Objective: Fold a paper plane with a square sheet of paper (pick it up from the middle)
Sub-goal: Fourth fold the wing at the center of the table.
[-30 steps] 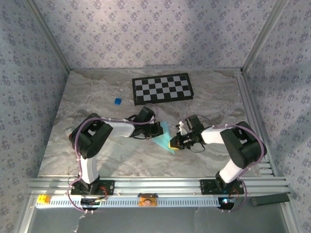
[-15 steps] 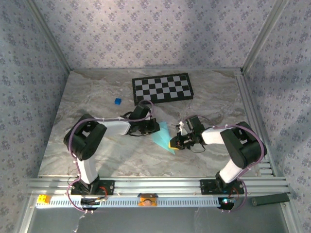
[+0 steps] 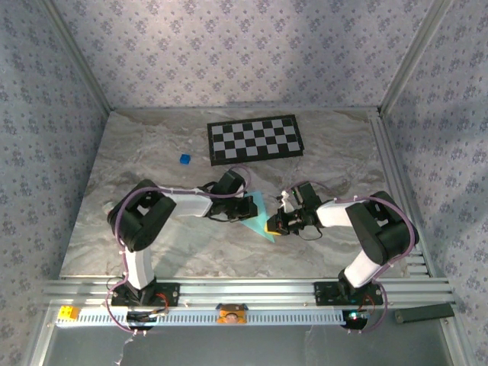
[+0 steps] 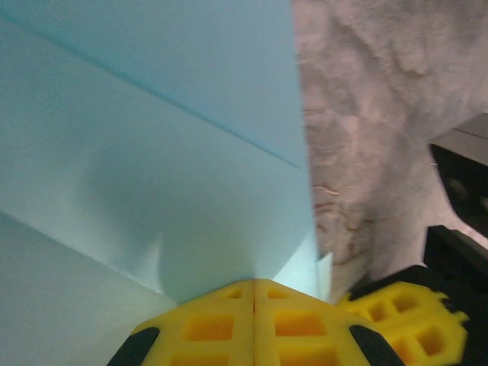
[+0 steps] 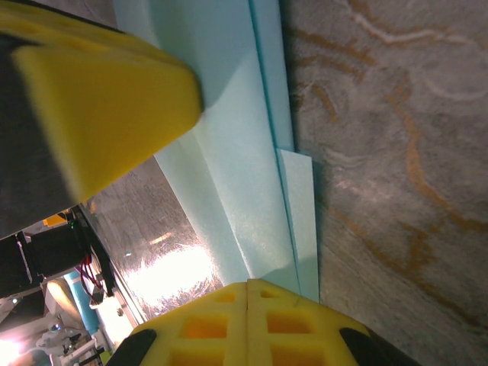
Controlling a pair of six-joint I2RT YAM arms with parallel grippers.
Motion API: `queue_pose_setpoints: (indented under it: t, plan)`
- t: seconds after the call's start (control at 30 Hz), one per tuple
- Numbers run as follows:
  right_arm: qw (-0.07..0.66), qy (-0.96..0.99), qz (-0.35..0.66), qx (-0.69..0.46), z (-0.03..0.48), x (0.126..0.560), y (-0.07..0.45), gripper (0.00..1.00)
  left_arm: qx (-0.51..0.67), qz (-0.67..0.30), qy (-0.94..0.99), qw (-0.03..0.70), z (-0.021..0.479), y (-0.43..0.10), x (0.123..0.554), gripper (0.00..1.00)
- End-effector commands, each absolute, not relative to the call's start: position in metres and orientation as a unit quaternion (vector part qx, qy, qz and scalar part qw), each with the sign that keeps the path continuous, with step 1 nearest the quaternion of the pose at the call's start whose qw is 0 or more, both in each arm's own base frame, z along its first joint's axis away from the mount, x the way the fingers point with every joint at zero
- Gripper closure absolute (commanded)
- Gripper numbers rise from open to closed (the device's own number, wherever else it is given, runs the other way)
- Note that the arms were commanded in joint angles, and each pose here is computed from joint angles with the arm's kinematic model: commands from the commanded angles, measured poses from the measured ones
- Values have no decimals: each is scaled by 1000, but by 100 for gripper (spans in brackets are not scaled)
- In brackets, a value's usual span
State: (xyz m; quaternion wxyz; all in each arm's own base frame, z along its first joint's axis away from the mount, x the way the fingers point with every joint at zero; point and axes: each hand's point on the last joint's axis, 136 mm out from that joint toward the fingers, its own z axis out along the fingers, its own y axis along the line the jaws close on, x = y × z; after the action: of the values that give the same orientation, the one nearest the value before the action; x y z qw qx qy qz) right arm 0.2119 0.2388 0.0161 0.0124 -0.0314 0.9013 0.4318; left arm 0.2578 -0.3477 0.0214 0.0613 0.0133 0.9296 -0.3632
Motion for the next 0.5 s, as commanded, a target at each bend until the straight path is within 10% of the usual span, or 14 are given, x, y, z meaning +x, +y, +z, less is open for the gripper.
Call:
queue_pose_setpoints:
  t: [0.0, 0.47]
  plan:
    - [-32, 933, 357, 23, -21, 190, 209, 100, 4, -335, 940, 64, 5, -335, 263, 94]
    - [-34, 933, 359, 23, -21, 189, 209, 100, -42, -325, 941, 90, 10, -299, 313, 94]
